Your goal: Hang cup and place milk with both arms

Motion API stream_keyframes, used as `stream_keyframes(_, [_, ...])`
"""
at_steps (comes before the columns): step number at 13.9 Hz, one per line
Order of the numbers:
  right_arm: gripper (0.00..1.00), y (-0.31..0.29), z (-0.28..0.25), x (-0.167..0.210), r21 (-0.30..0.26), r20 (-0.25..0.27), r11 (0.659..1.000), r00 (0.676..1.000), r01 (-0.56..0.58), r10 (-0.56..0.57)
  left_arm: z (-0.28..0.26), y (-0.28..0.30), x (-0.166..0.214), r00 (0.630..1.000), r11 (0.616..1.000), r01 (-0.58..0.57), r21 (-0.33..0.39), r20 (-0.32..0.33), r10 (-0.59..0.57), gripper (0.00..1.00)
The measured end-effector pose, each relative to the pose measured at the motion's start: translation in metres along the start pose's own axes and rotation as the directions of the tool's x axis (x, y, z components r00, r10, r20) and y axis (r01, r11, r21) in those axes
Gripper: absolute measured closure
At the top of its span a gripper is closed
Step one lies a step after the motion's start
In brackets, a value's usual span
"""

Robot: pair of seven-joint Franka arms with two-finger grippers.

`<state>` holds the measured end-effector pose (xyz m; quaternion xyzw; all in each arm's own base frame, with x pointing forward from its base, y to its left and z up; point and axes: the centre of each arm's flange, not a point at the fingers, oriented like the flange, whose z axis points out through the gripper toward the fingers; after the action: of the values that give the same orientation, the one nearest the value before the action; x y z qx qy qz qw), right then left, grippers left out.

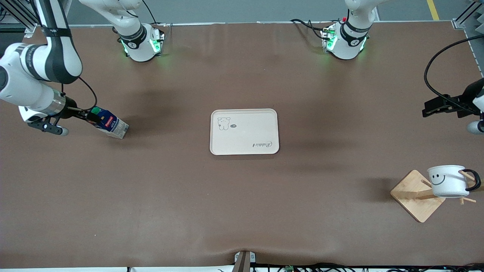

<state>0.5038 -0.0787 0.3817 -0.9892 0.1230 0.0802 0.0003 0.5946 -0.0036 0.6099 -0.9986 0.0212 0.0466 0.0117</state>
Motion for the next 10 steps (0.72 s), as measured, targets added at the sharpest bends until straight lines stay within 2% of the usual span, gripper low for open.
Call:
stream_keyframes(2, [0.00,-0.002,-0.057,0.007,-0.003,0.030,1.000,0.999,0.031,-0.031,0.000,0.012,-0.003,1.000,1.000,-0.002,0.015,0.003,0.002,0.00])
stream_keyframes(5, [0.00,-0.009,-0.143,0.023,-0.004,0.017,0.998,0.998,0.055,-0.055,0.006,0.019,-0.014,1.000,1.000,0.002,0.029,-0.002,-0.002,0.00])
stream_keyframes(8, [0.00,-0.013,-0.183,0.042,-0.007,0.035,0.999,0.998,0.051,-0.051,0.011,0.014,-0.029,1.000,1.000,0.026,0.013,-0.008,-0.026,0.00])
stream_keyframes(10, [0.00,-0.015,-0.192,0.047,-0.005,0.031,0.999,0.998,0.054,-0.054,0.012,0.020,-0.037,0.999,1.000,0.019,0.017,-0.038,-0.019,0.00])
